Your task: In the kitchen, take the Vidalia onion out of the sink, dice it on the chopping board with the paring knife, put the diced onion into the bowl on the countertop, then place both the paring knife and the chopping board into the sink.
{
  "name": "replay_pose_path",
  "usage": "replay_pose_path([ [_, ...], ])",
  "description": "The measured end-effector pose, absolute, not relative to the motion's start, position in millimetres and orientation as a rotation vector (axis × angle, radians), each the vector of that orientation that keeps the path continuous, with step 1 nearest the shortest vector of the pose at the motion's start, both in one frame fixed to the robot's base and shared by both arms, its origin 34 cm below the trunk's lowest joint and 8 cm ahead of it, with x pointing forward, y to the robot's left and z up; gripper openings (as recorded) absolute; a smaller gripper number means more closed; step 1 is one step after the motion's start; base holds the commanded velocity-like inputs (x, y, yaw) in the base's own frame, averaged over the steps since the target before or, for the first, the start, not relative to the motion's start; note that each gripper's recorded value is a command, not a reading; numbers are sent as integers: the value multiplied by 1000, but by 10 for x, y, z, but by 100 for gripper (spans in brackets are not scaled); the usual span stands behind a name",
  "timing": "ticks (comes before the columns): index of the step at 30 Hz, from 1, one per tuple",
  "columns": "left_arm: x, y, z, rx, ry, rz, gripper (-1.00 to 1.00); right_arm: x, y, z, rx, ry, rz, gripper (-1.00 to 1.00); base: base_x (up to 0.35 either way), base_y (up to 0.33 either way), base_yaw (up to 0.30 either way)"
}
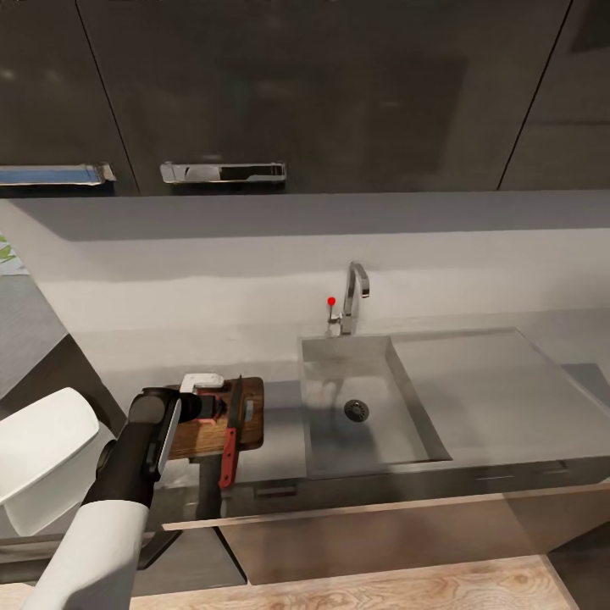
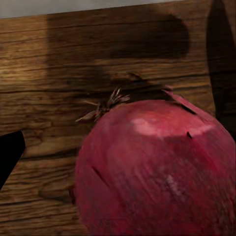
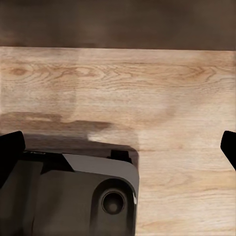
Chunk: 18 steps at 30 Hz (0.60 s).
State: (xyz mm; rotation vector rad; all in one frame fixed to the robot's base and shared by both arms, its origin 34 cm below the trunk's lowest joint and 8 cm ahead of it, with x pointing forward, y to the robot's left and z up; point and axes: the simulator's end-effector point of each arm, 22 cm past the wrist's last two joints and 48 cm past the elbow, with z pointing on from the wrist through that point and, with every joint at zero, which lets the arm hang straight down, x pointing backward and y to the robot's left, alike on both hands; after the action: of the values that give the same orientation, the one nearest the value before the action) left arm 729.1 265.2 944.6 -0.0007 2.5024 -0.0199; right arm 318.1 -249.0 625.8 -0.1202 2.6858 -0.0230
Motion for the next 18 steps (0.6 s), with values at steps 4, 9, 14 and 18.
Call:
replay_pose_path([
  [4, 7286, 2648, 9432, 0, 2506, -21, 100, 3182, -2488, 6258, -120, 2686, -23, 100, 0, 0, 0],
  [9, 7271, 2645, 9398, 0, 2515, -22, 100, 3182, -2487, 6259, -120, 2686, -22, 100, 0, 0, 0],
  [14, 7270, 2648, 9397, -1, 2515, -21, 100, 3181, -2492, 6258, -120, 2686, -23, 100, 0, 0, 0],
  [18, 7276, 2653, 9411, -1, 2512, -20, 100, 3182, -2487, 6259, -120, 2686, -22, 100, 0, 0, 0],
])
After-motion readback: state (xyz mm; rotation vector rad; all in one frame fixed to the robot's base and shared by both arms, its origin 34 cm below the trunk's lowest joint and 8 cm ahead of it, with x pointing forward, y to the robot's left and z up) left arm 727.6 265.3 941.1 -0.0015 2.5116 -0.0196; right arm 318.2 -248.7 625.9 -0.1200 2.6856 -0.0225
